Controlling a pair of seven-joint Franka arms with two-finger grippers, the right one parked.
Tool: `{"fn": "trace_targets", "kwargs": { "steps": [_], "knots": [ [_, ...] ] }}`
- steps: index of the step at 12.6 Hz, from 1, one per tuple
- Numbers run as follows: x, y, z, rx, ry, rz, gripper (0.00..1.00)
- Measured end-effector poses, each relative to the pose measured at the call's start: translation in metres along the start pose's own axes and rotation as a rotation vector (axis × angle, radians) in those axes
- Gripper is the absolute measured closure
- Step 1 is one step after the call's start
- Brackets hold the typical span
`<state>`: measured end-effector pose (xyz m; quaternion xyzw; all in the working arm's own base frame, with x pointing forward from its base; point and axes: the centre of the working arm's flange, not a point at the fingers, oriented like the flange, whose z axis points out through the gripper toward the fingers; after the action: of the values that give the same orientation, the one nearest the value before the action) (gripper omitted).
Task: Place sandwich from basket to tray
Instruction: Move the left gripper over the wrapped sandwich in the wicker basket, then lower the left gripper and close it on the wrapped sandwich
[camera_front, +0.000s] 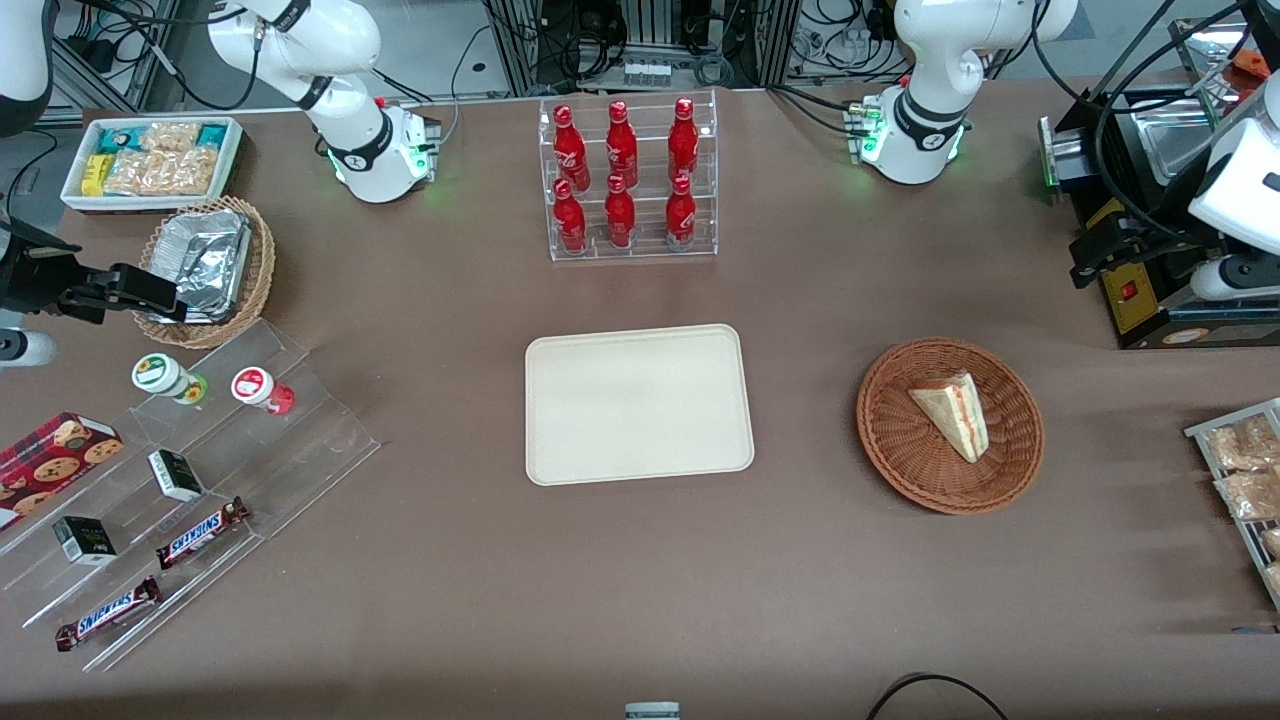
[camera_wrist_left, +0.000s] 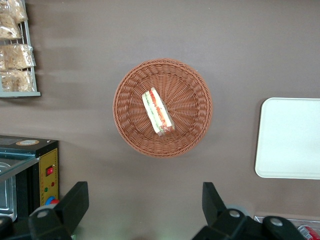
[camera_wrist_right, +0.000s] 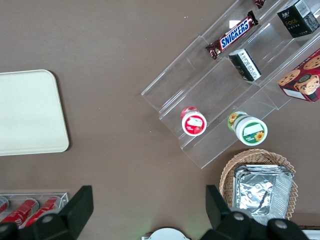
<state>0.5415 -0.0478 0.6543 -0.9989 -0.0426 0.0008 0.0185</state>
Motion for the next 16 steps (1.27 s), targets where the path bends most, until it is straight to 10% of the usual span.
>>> {"fn": "trace_targets", "kwargs": {
  "steps": [8, 16],
  "knots": [
    [0.011, 0.002, 0.054, 0.012, -0.062, 0.006, 0.0],
    [0.013, 0.01, 0.2, 0.002, -0.006, -0.343, 0.0]
  ]
}}
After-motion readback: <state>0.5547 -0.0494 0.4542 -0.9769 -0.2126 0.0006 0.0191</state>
